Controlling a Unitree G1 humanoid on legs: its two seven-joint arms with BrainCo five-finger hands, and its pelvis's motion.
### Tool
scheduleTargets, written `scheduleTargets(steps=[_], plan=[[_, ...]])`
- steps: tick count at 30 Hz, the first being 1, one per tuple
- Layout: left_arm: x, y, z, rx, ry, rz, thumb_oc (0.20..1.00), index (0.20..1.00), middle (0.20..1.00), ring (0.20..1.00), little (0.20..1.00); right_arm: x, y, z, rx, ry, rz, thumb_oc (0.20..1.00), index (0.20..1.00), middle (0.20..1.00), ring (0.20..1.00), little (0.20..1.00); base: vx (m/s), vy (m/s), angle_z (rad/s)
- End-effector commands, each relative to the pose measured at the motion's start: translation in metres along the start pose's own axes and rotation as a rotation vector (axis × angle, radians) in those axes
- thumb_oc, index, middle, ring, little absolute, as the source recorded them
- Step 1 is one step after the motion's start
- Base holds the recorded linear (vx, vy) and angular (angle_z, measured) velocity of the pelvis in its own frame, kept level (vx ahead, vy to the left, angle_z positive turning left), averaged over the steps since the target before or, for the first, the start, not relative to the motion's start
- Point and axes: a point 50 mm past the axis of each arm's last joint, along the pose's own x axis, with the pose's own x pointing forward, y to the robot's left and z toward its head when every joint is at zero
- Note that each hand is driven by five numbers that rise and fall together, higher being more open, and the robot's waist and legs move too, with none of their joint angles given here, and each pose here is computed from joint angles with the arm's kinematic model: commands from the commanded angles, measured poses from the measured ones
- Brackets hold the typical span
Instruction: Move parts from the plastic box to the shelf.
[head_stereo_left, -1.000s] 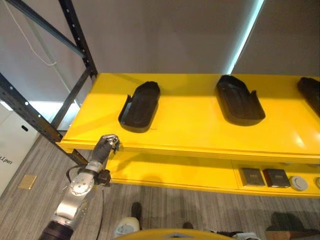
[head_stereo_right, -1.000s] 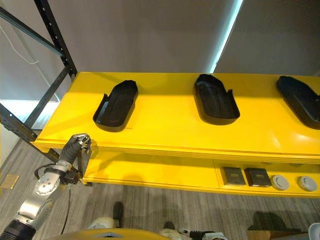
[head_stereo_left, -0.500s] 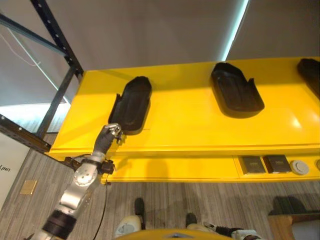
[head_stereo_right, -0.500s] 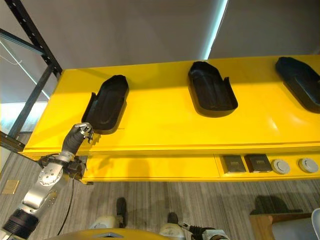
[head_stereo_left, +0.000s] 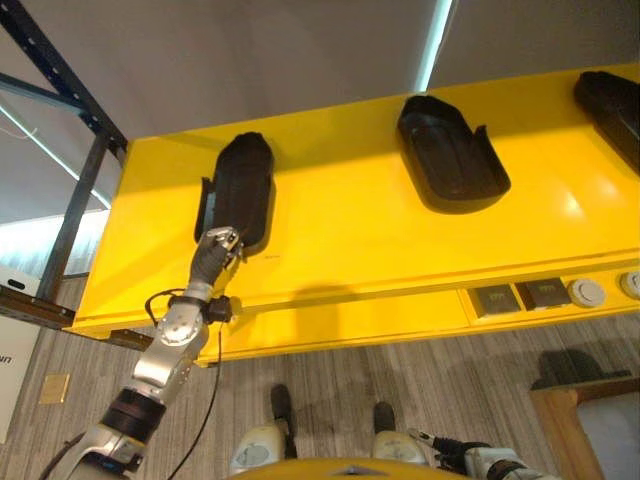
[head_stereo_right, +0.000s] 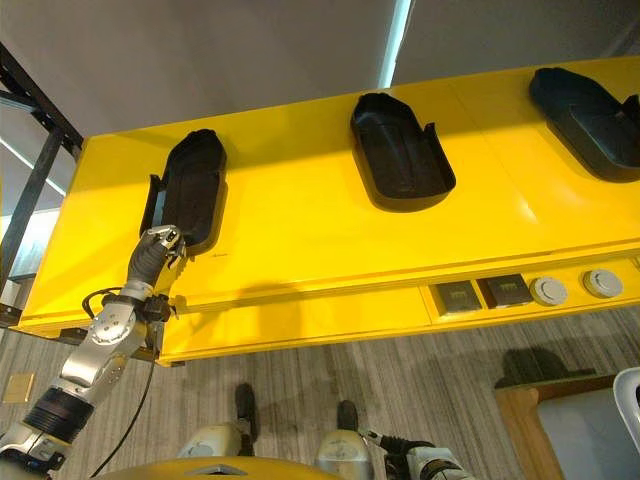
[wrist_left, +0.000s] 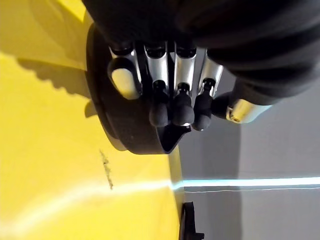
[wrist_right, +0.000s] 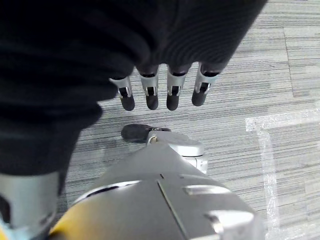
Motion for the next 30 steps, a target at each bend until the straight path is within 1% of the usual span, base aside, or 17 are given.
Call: scheduleTargets(steps=[1,4,7,13,14,18,20,21,22,23,24,25,26,27,29,30], plan=[[0.012,-0.003,0.004,-0.026,-0.025,0.005,0.2,0.2,0.2,0.2,0.2,0.001,0.007,-0.002,-0.084,0.03,0.014,1.0,1.0,1.0,1.0,1.0,0.0,-0.003,-0.12],[0.014,-0.004,0.008,-0.025,-0.043,0.004,0.2,0.2,0.2,0.2,0.2,0.001,0.007,-0.002,-0.085,0.031,0.016,1.0,1.0,1.0,1.0,1.0,0.0,-0.007,-0.12],[0.014,-0.004,0.018,-0.008,-0.102,0.006,0.2,0.2,0.2,0.2,0.2,0.002,0.008,-0.012,-0.092,0.052,0.016,1.0,1.0,1.0,1.0,1.0,0.01,-0.008,-0.04],[0.006,-0.001,0.029,0.025,-0.205,0.034,0.2,0.2,0.2,0.2,0.2,0.004,0.011,-0.025,-0.081,0.073,0.02,1.0,1.0,1.0,1.0,1.0,-0.01,-0.003,0.01],[0.0,0.002,0.035,0.051,-0.264,0.062,0.2,0.2,0.2,0.2,0.2,0.004,0.013,-0.026,-0.073,0.069,0.021,1.0,1.0,1.0,1.0,1.0,-0.08,-0.018,0.12],[-0.01,0.009,0.037,0.077,-0.316,0.158,0.2,0.2,0.2,0.2,0.2,0.004,0.015,-0.022,-0.066,0.059,0.016,1.0,1.0,1.0,1.0,1.0,-0.07,-0.02,0.15],[-0.019,0.015,0.034,0.202,-0.353,0.249,0.2,0.2,0.2,0.2,0.2,0.004,0.017,-0.015,-0.041,0.047,0.014,1.0,1.0,1.0,1.0,1.0,-0.06,-0.053,0.14],[-0.023,0.016,0.03,0.26,-0.363,0.284,0.485,0.485,0.485,0.485,0.485,0.004,0.019,-0.014,-0.028,0.043,0.017,1.0,1.0,1.0,1.0,1.0,-0.03,-0.06,0.18],[-0.026,0.017,0.026,0.297,-0.359,0.3,0.561,0.561,0.561,0.561,0.561,0.005,0.02,-0.011,-0.02,0.039,0.02,1.0,1.0,1.0,1.0,1.0,-0.02,-0.061,0.25],[-0.034,0.023,0.01,0.409,-0.322,0.375,1.0,1.0,1.0,1.0,1.0,0.005,0.023,-0.007,-0.01,0.033,0.028,1.0,1.0,1.0,1.0,1.0,-0.03,-0.06,0.26],[-0.039,0.027,-0.003,0.465,-0.281,0.389,1.0,1.0,1.0,1.0,1.0,0.005,0.025,-0.005,-0.01,0.031,0.036,1.0,1.0,1.0,1.0,1.0,-0.02,-0.048,0.15],[-0.04,0.028,-0.007,0.485,-0.264,0.388,1.0,1.0,1.0,1.0,1.0,0.005,0.025,-0.005,-0.009,0.031,0.037,1.0,1.0,1.0,1.0,1.0,-0.04,-0.042,0.13],[-0.053,0.032,-0.033,0.575,-0.164,0.398,1.0,1.0,1.0,1.0,1.0,0.005,0.03,-0.002,-0.006,0.027,0.048,1.0,1.0,1.0,1.0,1.0,-0.04,-0.027,0.16],[-0.057,0.033,-0.039,0.592,-0.144,0.398,1.0,1.0,1.0,1.0,1.0,0.005,0.03,-0.001,-0.002,0.027,0.05,1.0,1.0,1.0,1.0,1.0,-0.05,-0.027,0.21],[-0.072,0.036,-0.061,0.69,-0.066,0.4,1.0,1.0,1.0,1.0,1.0,0.005,0.033,0.001,0.01,0.027,0.06,1.0,1.0,1.0,1.0,1.0,-0.05,-0.007,0.19],[-0.082,0.039,-0.076,0.735,0.033,0.388,1.0,1.0,1.0,1.0,1.0,0.005,0.033,0.001,0.011,0.031,0.064,1.0,1.0,1.0,1.0,1.0,-0.05,0.001,0.17]])
